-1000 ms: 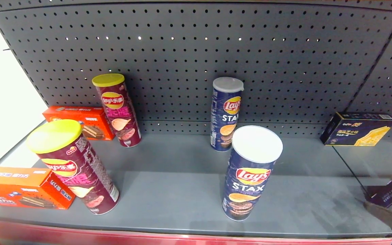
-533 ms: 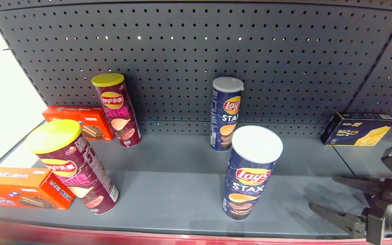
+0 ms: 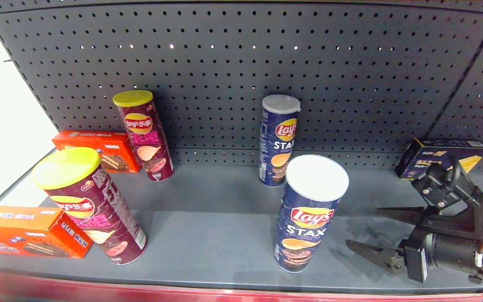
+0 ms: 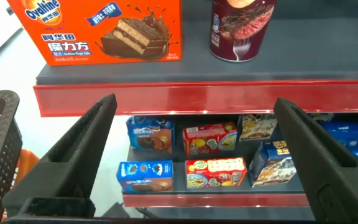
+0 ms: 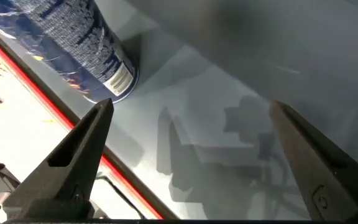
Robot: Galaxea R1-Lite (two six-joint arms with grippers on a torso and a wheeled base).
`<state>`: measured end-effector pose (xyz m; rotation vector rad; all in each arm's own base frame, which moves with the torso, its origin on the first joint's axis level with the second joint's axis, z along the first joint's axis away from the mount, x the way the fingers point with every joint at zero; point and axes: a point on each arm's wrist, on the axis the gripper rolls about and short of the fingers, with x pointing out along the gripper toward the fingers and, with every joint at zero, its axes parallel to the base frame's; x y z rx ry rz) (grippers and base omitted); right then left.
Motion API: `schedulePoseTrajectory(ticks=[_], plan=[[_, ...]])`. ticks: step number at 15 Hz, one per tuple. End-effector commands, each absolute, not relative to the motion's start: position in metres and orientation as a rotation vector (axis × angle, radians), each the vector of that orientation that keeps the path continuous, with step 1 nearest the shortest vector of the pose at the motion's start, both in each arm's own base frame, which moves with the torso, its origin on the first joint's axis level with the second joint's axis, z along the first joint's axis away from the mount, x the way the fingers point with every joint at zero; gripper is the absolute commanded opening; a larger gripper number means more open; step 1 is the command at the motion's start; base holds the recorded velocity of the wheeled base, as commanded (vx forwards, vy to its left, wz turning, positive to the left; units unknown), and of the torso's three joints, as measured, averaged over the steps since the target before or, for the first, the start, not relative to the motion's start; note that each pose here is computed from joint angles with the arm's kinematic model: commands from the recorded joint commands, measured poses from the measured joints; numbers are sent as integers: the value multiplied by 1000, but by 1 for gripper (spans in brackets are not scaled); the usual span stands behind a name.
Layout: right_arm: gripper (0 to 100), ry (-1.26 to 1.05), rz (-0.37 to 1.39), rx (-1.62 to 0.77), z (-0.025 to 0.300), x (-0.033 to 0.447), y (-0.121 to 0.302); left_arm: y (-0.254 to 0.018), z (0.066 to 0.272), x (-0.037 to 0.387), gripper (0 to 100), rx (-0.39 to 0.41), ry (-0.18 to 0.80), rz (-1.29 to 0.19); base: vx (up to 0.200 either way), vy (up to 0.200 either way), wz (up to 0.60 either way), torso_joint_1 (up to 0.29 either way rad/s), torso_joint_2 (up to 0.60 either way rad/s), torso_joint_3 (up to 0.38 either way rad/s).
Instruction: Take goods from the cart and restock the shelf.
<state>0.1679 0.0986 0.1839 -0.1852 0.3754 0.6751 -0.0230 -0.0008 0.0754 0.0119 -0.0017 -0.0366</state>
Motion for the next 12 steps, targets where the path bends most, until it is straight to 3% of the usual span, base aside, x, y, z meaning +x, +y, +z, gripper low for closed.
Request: schedulePoseTrajectory(ticks=[1,12], plan=[[100,394,692,-194,181,173,106,-1,75,-23,100,12,0,-37,0,0,0,0,0,0],[100,406,718,-219,180,185,127,-1,75,-23,100,12,1,-37,0,0,0,0,0,0]])
